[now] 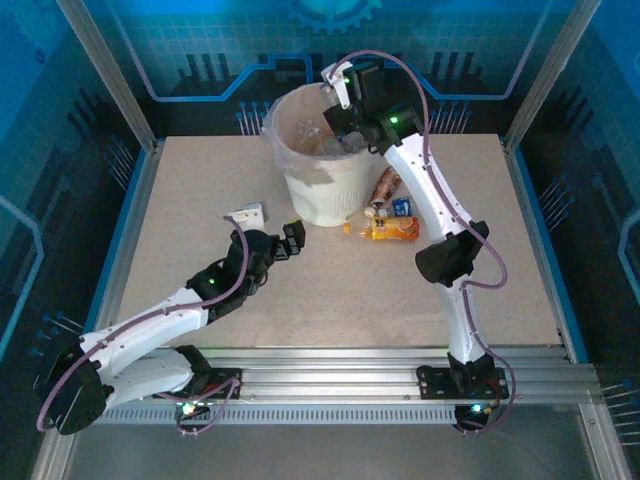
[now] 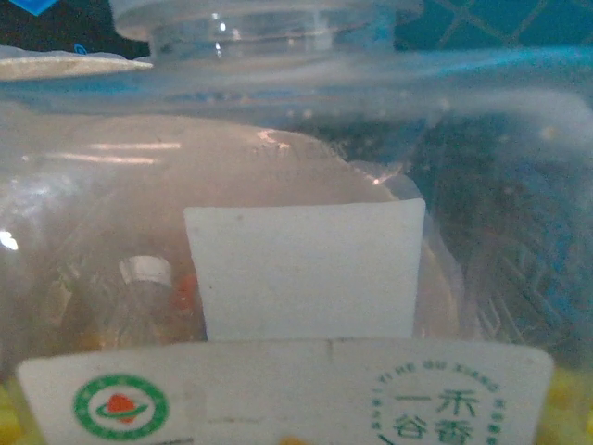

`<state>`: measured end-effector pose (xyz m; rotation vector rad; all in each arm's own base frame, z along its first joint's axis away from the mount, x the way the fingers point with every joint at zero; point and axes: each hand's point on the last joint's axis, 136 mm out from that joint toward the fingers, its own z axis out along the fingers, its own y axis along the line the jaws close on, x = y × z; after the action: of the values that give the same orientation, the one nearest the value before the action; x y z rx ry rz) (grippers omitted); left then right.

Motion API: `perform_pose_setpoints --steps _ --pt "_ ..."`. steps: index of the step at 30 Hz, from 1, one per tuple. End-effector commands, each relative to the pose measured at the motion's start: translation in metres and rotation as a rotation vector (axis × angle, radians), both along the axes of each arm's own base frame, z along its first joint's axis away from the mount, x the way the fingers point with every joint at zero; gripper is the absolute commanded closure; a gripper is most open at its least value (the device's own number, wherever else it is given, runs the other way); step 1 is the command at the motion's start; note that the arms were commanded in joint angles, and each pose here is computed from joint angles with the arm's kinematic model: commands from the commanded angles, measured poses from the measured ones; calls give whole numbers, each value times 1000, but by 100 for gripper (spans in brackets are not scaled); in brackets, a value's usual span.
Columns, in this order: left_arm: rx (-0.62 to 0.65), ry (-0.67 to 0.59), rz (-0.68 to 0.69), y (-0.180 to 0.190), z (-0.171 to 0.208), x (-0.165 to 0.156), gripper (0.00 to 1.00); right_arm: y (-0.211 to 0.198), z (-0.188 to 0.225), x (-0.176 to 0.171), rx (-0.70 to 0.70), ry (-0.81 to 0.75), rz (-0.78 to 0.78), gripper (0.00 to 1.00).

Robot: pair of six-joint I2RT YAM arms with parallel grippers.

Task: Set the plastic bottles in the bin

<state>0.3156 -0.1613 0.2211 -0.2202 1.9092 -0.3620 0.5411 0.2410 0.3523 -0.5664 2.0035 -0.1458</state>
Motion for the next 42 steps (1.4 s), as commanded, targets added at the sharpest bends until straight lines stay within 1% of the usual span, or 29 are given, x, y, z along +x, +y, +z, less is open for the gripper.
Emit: perform_pose_setpoints --steps 1,7,11,19,26,35,38,42 --pt "-28 -6 12 4 2 -1 1 9 15 -1 -17 -53 22 19" --pt "-24 -5 12 5 3 -2 1 23 7 -4 -19 -37 67 6" --pt "-18 -3 16 6 2 -2 1 34 5 -10 -8 -21 110 0" --pt "-5 0 10 6 2 -3 1 46 12 -22 64 4 181 0" --pt "3 3 10 6 2 -3 1 45 26 -29 155 15 194 0" --pt "13 2 10 7 2 -2 1 19 64 -48 305 20 147 0" --pt "14 2 8 6 3 -2 1 3 71 -53 352 35 93 0" --pt "12 3 4 5 3 -2 1 -32 71 -60 424 83 -40 0"
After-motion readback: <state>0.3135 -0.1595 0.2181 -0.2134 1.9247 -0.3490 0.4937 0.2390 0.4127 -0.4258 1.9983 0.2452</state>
